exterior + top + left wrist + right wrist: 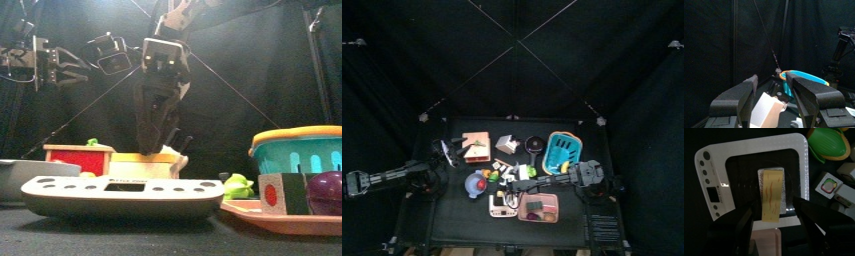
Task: Place egg sushi on stove
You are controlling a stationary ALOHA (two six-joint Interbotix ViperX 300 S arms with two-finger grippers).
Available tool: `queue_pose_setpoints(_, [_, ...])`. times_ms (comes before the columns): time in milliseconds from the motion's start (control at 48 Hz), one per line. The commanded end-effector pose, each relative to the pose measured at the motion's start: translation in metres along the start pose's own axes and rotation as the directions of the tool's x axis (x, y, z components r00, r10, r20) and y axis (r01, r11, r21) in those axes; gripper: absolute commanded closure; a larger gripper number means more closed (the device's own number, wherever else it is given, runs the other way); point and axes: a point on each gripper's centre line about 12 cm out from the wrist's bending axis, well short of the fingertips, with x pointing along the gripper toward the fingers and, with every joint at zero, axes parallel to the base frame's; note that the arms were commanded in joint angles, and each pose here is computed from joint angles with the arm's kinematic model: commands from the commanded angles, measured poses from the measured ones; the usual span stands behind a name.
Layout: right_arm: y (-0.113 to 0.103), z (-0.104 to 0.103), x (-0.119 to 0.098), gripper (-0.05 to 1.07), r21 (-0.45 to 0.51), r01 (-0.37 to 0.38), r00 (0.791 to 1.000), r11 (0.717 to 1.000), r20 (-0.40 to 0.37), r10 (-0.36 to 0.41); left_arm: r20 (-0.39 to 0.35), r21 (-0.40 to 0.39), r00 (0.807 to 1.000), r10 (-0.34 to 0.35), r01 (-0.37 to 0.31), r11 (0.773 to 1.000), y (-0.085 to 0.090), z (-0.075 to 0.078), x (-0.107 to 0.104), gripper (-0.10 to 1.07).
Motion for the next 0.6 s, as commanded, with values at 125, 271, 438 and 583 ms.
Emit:
queue_pose_setpoints(125, [-0.0015, 0.0108, -0.0176, 0.12, 0.002, -0.002, 0.999, 1.0, 0.048, 0.001, 0.011, 0.005, 1.0, -0.003, 0.003, 1.0, -0.0007, 0.0033, 0.0024, 0.12])
queue_pose_setpoints(271, [-0.0007, 0.011, -0.0172, 0.12, 0.001, -0.002, 0.999, 1.0, 0.048, 0.002, 0.011, 0.004, 1.0, -0.002, 0.002, 1.0, -0.0005, 0.0033, 0.0024, 0.12])
queue_pose_setpoints(438, [0.0019, 0.0137, -0.0193, 0.12, -0.003, -0.005, 0.998, 1.0, 0.057, 0.005, 0.012, 0.003, 1.0, -0.002, 0.002, 1.0, -0.0006, 0.0038, 0.0027, 0.12])
queue_pose_setpoints(583, [0.0012, 0.0176, -0.0224, 0.12, -0.009, 0.003, 0.997, 1.0, 0.073, -0.002, 0.012, 0.002, 1.0, -0.003, 0.003, 1.0, -0.0009, 0.0038, 0.0027, 0.12])
